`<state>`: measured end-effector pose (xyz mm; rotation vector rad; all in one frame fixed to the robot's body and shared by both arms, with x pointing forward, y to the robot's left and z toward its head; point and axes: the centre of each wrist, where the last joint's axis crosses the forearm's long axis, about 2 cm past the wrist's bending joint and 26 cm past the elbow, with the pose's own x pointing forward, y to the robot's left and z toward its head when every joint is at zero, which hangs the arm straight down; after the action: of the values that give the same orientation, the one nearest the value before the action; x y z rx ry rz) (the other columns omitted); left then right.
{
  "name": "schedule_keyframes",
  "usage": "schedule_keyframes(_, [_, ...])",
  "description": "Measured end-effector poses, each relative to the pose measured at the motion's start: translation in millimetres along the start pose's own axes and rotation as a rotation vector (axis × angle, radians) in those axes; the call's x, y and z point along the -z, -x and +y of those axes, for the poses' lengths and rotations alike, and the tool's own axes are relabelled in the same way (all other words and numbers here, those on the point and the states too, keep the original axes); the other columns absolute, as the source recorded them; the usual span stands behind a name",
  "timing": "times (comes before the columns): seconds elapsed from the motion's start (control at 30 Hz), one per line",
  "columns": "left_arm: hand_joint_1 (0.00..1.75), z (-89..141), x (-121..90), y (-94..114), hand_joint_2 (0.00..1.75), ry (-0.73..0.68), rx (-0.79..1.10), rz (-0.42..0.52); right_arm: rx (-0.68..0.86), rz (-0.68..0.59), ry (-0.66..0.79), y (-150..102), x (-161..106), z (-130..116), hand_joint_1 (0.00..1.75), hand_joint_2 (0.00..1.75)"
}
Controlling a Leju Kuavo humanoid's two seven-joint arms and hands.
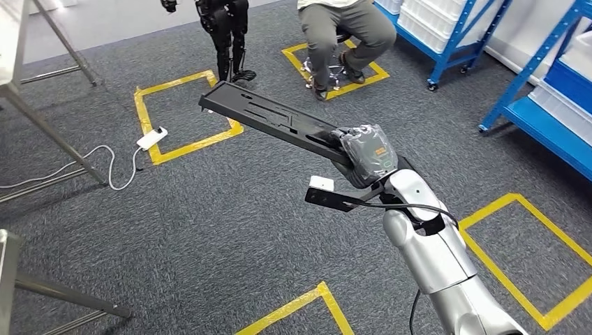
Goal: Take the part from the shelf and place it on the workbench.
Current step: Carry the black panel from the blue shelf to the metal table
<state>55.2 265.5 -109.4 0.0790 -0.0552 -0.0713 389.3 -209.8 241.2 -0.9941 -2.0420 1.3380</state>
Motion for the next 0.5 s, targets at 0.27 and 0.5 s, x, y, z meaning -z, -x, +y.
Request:
schedule_keyframes(0.27, [0.0,-2.1,-0.4,-1.4,1.75,0.004,0.03,-0.015,-0.003,0.002,-0.015,0.6,-4.2,3.4,1.75,1.75])
schedule_keyframes(0.5, [0.0,-5.5,-0.6,1.4,1.75,-0.012,0.08,-0.022,-0.004,-0.007,-0.019,-1.2,-2.6,3.1,1.75,1.75])
